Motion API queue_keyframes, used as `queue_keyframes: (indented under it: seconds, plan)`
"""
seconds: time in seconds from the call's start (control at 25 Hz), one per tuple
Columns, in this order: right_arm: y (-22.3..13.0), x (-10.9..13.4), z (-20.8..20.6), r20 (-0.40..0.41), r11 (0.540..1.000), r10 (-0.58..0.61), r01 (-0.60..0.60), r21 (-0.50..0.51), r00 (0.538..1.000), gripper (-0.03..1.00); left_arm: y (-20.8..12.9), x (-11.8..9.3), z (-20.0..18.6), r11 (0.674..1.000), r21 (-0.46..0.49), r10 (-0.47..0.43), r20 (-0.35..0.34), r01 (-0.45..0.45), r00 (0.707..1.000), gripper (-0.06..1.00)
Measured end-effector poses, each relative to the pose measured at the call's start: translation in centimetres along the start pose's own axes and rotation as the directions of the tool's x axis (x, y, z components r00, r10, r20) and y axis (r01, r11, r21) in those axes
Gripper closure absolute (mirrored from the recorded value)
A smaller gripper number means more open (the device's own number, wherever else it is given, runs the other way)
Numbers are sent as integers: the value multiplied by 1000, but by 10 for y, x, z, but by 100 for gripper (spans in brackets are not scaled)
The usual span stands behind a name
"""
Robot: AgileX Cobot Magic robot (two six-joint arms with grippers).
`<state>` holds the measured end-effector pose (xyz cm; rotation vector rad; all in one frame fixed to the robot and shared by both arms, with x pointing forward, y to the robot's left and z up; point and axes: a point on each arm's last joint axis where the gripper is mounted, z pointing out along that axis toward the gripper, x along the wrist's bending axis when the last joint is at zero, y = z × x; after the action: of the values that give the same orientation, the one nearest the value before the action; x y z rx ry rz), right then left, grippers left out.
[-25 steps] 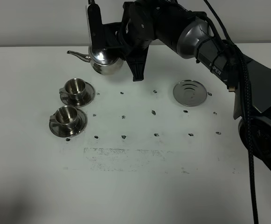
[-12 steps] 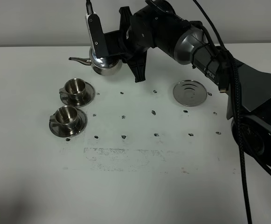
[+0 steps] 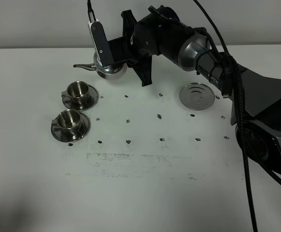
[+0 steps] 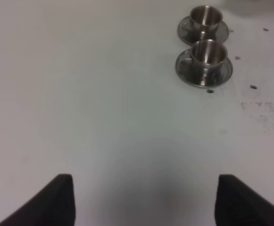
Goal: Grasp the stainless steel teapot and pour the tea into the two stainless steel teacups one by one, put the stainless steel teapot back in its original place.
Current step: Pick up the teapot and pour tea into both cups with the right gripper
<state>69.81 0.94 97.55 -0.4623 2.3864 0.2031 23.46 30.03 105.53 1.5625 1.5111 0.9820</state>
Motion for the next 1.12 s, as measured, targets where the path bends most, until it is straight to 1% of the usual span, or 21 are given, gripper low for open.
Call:
queue_keyframes:
  seconds: [0.36, 0.64, 0.88, 1.12]
  plan:
    - [-4, 2, 12, 40, 997, -67, 65, 45, 997, 77, 0, 0, 0, 1000, 0, 0, 0, 0, 1000, 34]
    - [-1, 1, 14, 62, 993, -102, 99, 58, 993, 77, 0, 0, 0, 1000, 0, 0, 0, 0, 1000, 34]
    - [7, 7, 20, 60, 986, -154, 150, 74, 986, 77, 0, 0, 0, 1000, 0, 0, 0, 0, 1000, 34]
    - [9, 7, 19, 61, 972, -224, 218, 92, 973, 77, 0, 0, 0, 1000, 0, 0, 0, 0, 1000, 34]
